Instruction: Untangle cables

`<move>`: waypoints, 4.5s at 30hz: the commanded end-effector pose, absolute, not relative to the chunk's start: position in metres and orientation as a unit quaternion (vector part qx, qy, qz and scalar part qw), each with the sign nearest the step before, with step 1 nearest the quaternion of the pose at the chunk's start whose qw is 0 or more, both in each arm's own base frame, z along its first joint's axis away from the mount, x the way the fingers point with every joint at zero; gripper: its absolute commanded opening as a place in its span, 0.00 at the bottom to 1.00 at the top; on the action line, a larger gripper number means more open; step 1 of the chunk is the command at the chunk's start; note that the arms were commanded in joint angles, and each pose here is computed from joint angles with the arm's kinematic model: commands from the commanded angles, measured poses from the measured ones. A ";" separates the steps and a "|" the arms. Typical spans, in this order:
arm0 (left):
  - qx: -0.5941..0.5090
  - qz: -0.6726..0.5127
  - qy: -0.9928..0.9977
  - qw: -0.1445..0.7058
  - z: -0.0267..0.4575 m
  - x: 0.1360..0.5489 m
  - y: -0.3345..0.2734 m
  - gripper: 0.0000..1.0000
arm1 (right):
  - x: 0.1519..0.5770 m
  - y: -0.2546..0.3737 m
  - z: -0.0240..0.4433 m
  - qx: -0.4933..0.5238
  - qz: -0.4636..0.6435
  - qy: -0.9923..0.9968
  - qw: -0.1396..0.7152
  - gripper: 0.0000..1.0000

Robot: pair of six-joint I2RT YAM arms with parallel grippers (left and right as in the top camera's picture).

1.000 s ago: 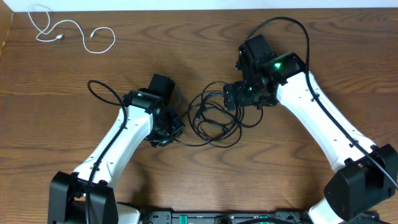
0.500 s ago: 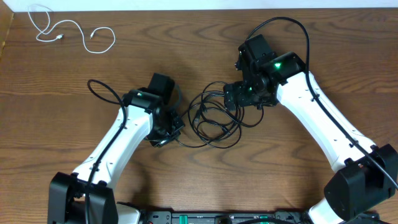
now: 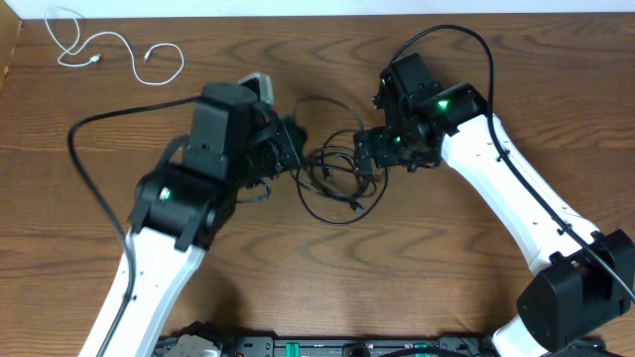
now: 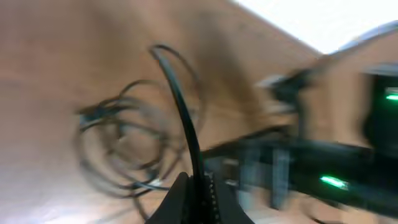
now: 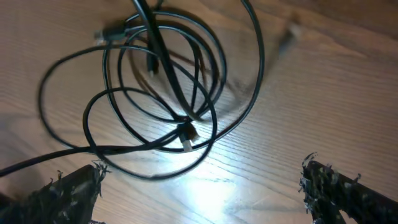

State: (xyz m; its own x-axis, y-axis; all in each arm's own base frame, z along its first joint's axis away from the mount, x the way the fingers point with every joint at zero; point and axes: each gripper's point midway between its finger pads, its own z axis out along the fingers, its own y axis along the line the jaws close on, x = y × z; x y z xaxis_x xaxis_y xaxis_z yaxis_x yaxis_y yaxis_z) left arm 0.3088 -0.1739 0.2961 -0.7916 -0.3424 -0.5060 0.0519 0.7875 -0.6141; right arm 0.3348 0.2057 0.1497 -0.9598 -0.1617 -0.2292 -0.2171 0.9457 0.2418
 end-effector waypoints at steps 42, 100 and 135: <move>-0.130 -0.483 0.529 0.685 0.597 0.279 -0.110 0.07 | 0.274 0.230 0.055 -0.146 0.131 0.979 0.047 0.68; -0.585 0.239 0.386 0.672 0.516 0.156 0.150 0.07 | 0.302 0.010 0.047 0.214 -0.075 0.974 0.015 0.01; -0.184 -0.246 0.752 0.583 0.446 0.324 -0.049 0.08 | 0.304 0.153 0.084 -0.076 0.160 0.983 0.043 0.99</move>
State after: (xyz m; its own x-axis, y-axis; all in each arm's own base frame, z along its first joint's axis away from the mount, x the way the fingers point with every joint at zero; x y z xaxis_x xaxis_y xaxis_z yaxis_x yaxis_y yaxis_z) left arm 0.3180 -0.0460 0.4454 -0.2356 -0.4902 -0.8391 0.0228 0.8604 -0.5091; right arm 0.2980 0.1396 0.0528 -0.9967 -0.0789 -0.0211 -0.0817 0.9632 0.2559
